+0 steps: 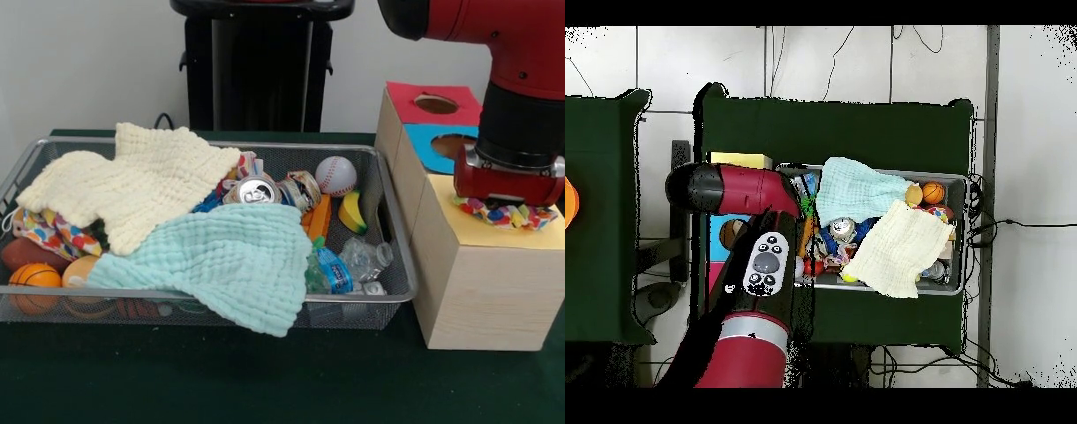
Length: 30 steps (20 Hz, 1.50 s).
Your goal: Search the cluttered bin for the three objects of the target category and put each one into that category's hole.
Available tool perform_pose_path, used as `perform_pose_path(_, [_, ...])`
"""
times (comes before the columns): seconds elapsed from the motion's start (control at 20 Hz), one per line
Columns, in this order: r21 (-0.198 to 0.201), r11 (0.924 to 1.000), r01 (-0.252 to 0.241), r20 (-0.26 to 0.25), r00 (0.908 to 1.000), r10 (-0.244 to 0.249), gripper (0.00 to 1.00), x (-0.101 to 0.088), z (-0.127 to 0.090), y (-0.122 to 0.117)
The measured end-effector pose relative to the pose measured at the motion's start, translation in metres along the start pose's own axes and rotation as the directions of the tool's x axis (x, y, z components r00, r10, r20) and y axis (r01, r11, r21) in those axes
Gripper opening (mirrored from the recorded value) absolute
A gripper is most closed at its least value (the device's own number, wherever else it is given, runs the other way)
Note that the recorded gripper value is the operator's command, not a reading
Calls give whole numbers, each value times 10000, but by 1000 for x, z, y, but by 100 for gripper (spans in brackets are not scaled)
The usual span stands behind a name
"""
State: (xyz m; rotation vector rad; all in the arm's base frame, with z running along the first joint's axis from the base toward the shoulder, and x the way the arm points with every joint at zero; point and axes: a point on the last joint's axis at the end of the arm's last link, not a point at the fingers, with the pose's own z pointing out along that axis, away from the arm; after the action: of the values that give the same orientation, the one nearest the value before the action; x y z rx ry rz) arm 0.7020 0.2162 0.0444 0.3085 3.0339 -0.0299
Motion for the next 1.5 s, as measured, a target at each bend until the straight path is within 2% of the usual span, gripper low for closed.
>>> perform_pose_path(0.4, [-20, 10000, -70, -106, 9999, 70, 100, 6, -18, -1])
perform_pose_path(0.6, [-21, 9999, -100, -116, 9999, 99, 100, 7, -20, -2])
perform_pose_path(0.9, [-29, 9998, -197, -31, 9998, 197, 100, 5, -13, -7])
perform_pose_path(1.2, [-190, 9992, -346, 422, 9985, 354, 100, 0, 9, -12])
perform_pose_path(1.5, [-291, 9988, -405, 433, 9982, 417, 100, -1, 12, -12])
